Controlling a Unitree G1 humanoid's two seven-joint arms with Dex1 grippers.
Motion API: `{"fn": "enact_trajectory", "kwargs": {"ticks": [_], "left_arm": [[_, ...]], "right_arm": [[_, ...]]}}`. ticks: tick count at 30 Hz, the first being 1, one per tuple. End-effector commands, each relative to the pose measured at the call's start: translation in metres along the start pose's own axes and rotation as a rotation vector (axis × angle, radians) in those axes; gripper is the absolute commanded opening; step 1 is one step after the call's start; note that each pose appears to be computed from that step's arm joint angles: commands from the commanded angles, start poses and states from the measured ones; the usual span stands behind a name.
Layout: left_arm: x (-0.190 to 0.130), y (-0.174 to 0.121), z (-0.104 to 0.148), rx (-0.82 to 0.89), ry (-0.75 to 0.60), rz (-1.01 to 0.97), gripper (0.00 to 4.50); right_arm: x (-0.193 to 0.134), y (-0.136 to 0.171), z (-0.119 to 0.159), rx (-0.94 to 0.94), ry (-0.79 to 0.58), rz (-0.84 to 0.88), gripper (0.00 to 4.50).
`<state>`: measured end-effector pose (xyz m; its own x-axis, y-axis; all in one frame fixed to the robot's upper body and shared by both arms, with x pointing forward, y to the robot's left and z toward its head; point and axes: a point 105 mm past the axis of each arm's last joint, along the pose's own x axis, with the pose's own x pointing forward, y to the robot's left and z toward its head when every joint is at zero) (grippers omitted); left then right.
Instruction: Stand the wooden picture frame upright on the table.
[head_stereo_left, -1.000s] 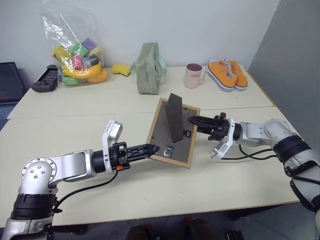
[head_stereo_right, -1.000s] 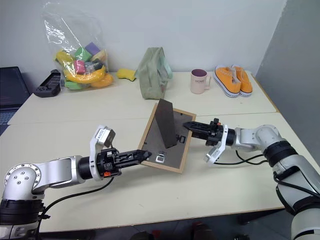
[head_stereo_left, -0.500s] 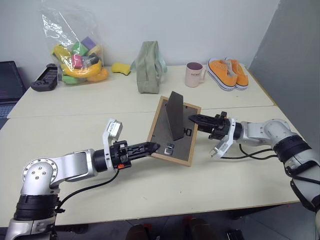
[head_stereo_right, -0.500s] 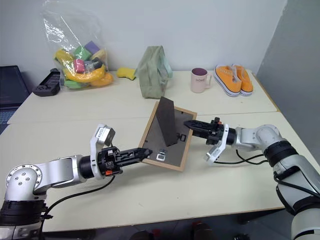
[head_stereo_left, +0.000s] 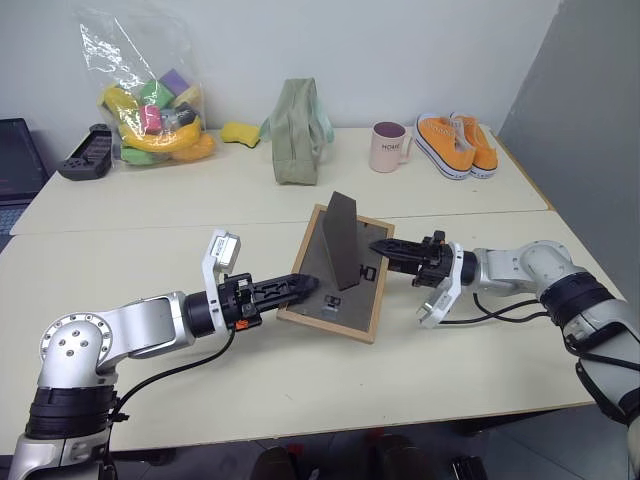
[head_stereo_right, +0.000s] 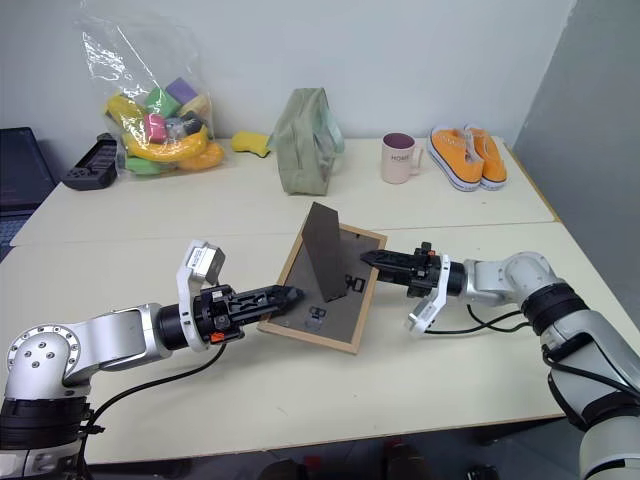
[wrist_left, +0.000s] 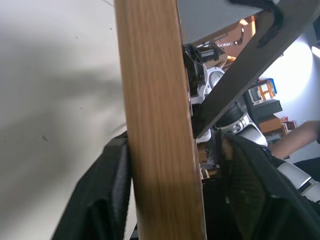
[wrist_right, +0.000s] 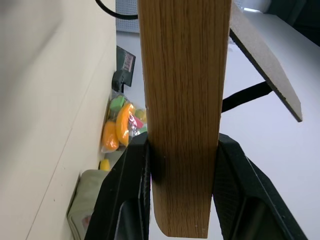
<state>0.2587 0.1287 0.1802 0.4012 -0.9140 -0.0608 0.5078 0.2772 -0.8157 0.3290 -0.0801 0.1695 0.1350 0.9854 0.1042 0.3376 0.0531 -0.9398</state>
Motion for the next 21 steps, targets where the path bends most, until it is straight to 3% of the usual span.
{"fn": "enact_trajectory", "kwargs": {"ticks": [1,3,7,13,16,21], "left_arm": [[-0.002,-0.013,0.008,0.049,-0.021,-0.038,3.8],[-0.003,-0.016,0.008,0.064,-0.014,-0.049,4.17],[-0.007,-0.025,0.015,0.119,-0.036,-0.057,4.17],[-0.029,-0.05,0.042,0.374,-0.235,-0.001,4.17],[-0.038,-0.051,0.026,0.544,-0.261,0.067,4.17],[-0.047,-0.056,-0.001,0.572,-0.236,0.045,4.17]], "right_arm": [[0.005,-0.015,-0.004,-0.024,-0.005,-0.058,1.29],[0.005,-0.015,-0.004,-0.024,-0.005,-0.058,1.29],[0.005,-0.015,-0.005,-0.022,-0.006,-0.058,1.29],[0.004,-0.018,-0.005,0.059,0.005,-0.081,1.29],[0.007,-0.018,-0.001,0.215,-0.008,-0.101,1.29],[0.018,-0.022,-0.006,0.362,-0.001,-0.133,1.29]]}}
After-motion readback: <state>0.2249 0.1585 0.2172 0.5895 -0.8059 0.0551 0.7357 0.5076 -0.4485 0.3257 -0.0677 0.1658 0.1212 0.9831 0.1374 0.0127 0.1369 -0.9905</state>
